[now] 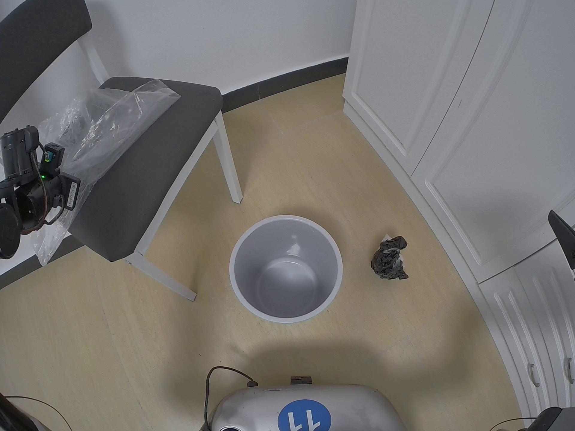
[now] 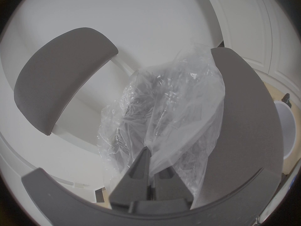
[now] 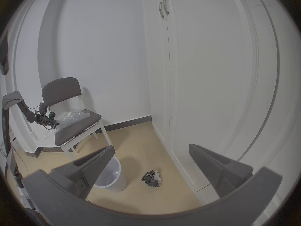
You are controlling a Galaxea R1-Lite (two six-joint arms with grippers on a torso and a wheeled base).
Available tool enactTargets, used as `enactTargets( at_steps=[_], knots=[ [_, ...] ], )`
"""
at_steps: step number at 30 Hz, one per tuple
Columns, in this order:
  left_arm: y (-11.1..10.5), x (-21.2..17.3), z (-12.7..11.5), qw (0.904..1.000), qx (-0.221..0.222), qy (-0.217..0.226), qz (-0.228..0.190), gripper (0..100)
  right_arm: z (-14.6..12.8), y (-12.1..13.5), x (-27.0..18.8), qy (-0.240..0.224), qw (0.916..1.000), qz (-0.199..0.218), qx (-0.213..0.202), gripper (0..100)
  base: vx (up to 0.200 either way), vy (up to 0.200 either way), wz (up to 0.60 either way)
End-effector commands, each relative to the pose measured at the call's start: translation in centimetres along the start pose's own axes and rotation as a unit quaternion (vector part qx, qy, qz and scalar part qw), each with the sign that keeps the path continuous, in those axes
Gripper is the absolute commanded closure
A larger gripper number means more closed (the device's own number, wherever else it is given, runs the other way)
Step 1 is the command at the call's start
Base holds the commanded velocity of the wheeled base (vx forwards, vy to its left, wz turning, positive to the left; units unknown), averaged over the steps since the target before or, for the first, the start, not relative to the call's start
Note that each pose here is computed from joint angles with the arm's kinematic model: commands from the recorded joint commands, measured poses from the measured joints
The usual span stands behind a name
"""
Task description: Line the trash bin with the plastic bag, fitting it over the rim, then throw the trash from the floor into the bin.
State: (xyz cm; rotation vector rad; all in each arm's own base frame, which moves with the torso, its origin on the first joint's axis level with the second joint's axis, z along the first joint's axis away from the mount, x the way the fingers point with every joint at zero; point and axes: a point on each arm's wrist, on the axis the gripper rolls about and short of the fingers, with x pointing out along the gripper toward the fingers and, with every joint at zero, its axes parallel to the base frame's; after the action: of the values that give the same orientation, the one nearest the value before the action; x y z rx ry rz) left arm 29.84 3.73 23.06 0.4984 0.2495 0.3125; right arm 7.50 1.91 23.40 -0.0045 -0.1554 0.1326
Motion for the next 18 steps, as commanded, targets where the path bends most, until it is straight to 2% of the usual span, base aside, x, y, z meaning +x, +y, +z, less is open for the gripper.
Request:
enactTargets(
  at_steps=[1, 4, 6, 8, 9, 11, 16, 18],
  knots=[
    [0.2, -0.9, 0.0, 1.0000, -0.002, -0.005, 0.000, 100, 0.1, 0.0, 0.1, -0.001, 1.0000, 0.000, -0.001, 0, 0.000, 0.000, 0.00],
    [0.2, -1.7, 0.0, 0.9999, -0.010, -0.009, -0.002, 100, 0.2, 0.0, 0.0, -0.005, 1.0000, -0.001, 0.000, 0, 0.000, 0.000, 0.00],
    [0.0, -2.3, -0.1, 0.9995, -0.028, -0.015, -0.005, 100, 0.3, 0.0, -0.1, -0.008, 1.0000, -0.001, 0.000, 0, 0.000, 0.000, 0.00],
    [-0.9, -3.9, -0.5, 0.9968, -0.071, -0.029, -0.020, 100, 0.6, -0.1, -0.5, -0.018, 0.9998, -0.001, -0.002, 0, 0.000, 0.000, 0.00],
    [-0.9, -4.1, -0.4, 0.9965, -0.075, -0.033, -0.021, 100, 0.6, -0.1, -0.5, -0.019, 0.9998, -0.001, -0.003, 0, 0.000, 0.000, 0.00],
    [-1.5, -5.4, -1.3, 0.9940, -0.098, -0.038, -0.031, 100, 0.7, -0.1, -0.7, -0.022, 0.9997, -0.001, -0.009, 0, 0.000, 0.000, 0.00],
    [-2.2, -6.3, -3.0, 0.9934, -0.105, -0.028, -0.037, 100, 0.5, -0.1, -0.5, -0.016, 0.9998, -0.001, -0.012, 0, 0.000, 0.000, 0.00],
    [-2.5, -6.5, -4.1, 0.9905, -0.131, -0.018, -0.037, 100, 0.3, -0.1, -0.5, -0.013, 0.9998, -0.002, -0.012, 0, 0.000, 0.000, 0.00]
  ],
)
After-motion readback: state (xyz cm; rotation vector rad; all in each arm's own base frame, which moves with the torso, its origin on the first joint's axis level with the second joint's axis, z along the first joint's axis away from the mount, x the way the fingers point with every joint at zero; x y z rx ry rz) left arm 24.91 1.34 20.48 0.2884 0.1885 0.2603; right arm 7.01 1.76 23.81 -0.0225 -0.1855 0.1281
